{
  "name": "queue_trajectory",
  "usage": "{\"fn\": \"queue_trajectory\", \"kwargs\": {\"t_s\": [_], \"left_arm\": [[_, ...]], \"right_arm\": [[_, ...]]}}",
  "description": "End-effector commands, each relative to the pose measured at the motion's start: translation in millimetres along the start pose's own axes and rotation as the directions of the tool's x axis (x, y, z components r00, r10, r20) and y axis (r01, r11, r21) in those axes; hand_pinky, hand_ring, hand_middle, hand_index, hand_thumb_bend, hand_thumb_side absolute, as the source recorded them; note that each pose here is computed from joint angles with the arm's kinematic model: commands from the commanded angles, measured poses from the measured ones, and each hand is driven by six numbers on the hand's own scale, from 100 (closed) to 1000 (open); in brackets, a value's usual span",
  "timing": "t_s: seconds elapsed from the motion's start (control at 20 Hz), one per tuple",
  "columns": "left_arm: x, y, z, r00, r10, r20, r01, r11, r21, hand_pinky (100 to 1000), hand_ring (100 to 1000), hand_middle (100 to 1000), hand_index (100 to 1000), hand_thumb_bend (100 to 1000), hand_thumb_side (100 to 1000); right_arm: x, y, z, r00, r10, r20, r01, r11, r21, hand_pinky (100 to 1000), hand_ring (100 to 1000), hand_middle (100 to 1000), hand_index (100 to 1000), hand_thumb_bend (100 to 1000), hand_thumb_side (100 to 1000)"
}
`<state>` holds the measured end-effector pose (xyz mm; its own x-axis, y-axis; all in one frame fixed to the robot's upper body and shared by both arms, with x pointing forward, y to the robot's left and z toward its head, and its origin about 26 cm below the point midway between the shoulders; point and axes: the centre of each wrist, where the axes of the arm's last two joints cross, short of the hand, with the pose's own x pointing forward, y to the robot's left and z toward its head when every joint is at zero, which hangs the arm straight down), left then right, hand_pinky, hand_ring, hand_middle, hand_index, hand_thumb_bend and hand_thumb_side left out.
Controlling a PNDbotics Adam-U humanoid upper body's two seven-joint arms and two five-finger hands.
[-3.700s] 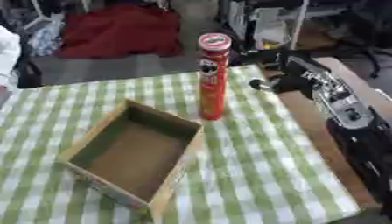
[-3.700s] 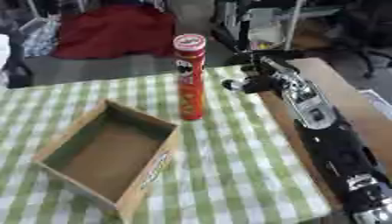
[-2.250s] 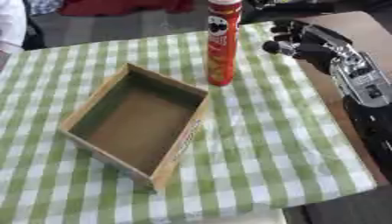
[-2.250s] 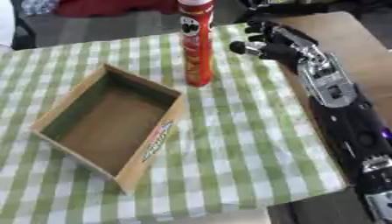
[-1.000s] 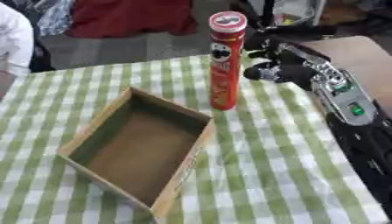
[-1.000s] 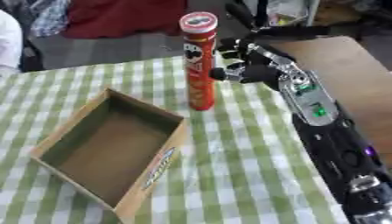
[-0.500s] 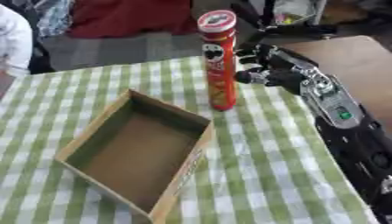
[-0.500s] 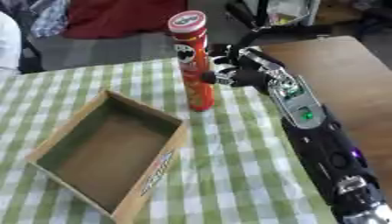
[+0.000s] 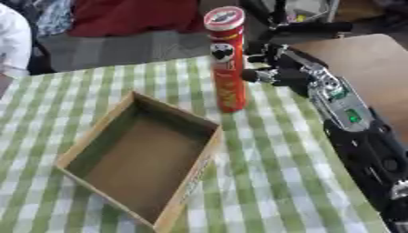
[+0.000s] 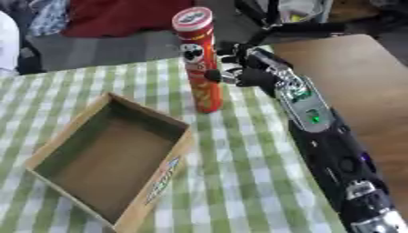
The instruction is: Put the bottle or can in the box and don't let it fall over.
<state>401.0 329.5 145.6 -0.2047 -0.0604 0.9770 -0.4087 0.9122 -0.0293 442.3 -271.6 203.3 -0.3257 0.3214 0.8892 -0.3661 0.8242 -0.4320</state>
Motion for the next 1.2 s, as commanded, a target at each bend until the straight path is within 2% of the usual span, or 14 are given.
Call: {"fn": "queue_trajectory", "kwargs": {"t_s": [0.05,0.75,1.2], "left_arm": [[14.1,2.9,-5.1,0.999,0.005,0.039,-0.005,1.000,-0.004,853,829,769,787,679,688],[20.5,-2.6,-5.4,0.998,0.012,0.057,-0.010,1.000,-0.028,855,829,769,784,674,691],[22.6,-5.6,-5.3,0.998,0.020,0.061,-0.018,0.999,-0.036,856,829,770,783,668,693]], "right_arm": [[14.3,-12.8,0.1,0.999,0.026,0.027,-0.025,0.999,-0.039,891,973,906,975,717,365],[24.3,-27.7,-6.4,0.997,0.080,0.018,-0.078,0.990,-0.115,913,989,910,978,720,372],[29.5,-31.1,-9.5,0.995,0.096,0.024,-0.092,0.986,-0.142,918,987,905,974,729,379]]}}
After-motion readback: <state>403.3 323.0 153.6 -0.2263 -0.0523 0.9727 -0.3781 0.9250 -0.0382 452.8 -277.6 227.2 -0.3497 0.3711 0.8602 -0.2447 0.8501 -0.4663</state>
